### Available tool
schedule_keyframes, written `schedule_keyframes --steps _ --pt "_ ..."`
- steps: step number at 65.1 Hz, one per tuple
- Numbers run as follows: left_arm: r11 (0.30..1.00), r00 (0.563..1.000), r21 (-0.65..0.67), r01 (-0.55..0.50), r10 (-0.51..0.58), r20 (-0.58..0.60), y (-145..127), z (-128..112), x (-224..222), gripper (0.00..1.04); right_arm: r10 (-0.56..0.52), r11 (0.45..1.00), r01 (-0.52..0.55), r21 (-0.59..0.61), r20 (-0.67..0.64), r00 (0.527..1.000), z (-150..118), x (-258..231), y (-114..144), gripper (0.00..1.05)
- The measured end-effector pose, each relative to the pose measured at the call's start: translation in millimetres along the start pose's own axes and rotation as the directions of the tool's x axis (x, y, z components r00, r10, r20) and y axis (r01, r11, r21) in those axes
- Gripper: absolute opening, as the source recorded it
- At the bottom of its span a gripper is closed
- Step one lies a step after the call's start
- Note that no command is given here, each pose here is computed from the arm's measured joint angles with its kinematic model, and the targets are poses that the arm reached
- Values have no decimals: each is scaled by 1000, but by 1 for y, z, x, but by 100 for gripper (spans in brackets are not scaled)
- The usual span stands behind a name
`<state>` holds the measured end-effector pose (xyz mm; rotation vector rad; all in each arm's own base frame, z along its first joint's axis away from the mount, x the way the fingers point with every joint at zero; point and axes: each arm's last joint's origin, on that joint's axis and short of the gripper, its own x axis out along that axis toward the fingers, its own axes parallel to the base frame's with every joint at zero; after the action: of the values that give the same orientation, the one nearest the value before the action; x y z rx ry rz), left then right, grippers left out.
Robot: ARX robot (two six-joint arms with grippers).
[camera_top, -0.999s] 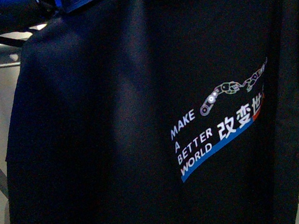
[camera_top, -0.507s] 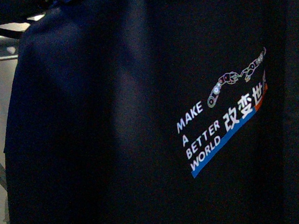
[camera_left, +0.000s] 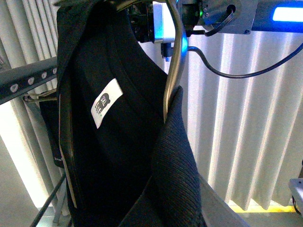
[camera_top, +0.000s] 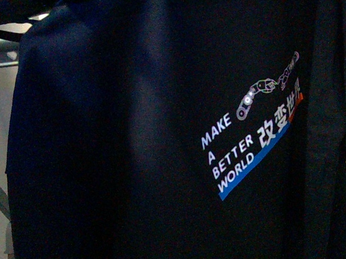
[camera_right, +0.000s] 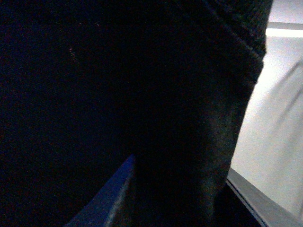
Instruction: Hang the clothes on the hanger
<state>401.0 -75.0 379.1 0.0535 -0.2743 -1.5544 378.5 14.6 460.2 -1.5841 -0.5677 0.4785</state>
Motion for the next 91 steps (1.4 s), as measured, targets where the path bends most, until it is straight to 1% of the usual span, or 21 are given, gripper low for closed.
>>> schedule_keyframes --steps 9,18,22,33,36,39,45,54,57,60,64,76,78,80,83,84,85,86,88,90,91 --pt "1000 1000 -8 3 -3 -3 0 -1 0 4 2 1000 -2 5 -1 1000 -2 -3 4 26" --pt "1000 1000 -12 -1 1 0 0 -1 0 4 -24 1000 24 1 7 1000 -3 -9 1 8" --pt "1000 1000 -14 -10 10 8 1 -1 0 12 -39 999 39 -5 11 999 -4 -12 -1 4" --pt "1000 1000 3 -12 12 12 0 0 1 37 -54 999 54 8 9 999 -7 -23 -1 3" --pt "1000 1000 7 -14 14 14 0 0 1 46 -50 999 50 15 13 999 -7 -27 1 3" --pt "1000 1000 11 -16 16 15 0 0 1 57 -48 999 47 17 18 999 -8 -34 5 3" --pt "1000 1000 13 -16 16 15 0 0 1 70 -40 999 40 20 20 999 -7 -45 13 3" --pt "1000 1000 14 -16 16 15 0 0 1 93 -25 999 24 28 32 999 -5 -65 29 3" --pt "1000 1000 14 -16 16 15 0 0 1 98 -15 999 14 34 30 999 -5 -70 34 3" --pt "1000 1000 17 -16 16 15 0 0 1 100 -3 999 2 42 23 1000 -6 -75 39 3" --pt "1000 1000 18 -16 16 15 0 0 1 98 26 997 -27 67 5 1000 -8 -82 49 3" --pt "1000 1000 16 -17 17 16 0 0 1 98 109 984 -100 145 -57 992 -22 -100 73 3" --pt "999 998 -18 -51 52 35 1 0 1 98 116 983 -105 152 -65 991 -24 -102 75 3" --pt "973 979 -153 -171 185 83 5 2 -1 98 129 979 -114 167 -84 988 -27 -108 78 3" --pt "884 905 -299 -359 408 121 13 8 -5 98 147 974 -124 189 -109 983 -32 -116 80 3" --pt "868 889 -311 -387 441 125 14 11 -6 98 151 973 -127 193 -113 982 -33 -118 81 3" --pt "831 850 -331 -447 510 133 17 15 -10 98 158 971 -132 198 -121 980 -34 -121 81 3" --pt "820 839 -337 -462 528 133 18 17 -11 98 161 970 -134 201 -125 979 -34 -122 82 3" --pt "765 767 -336 -550 621 159 21 25 -17 98 172 968 -141 210 -136 976 -35 -127 82 3" --pt "738 731 -331 -587 660 175 23 30 -22 98 179 965 -145 217 -143 973 -36 -130 83 3" --pt "716 700 -330 -615 688 188 24 33 -25 98 182 964 -147 221 -147 972 -36 -131 83 3"
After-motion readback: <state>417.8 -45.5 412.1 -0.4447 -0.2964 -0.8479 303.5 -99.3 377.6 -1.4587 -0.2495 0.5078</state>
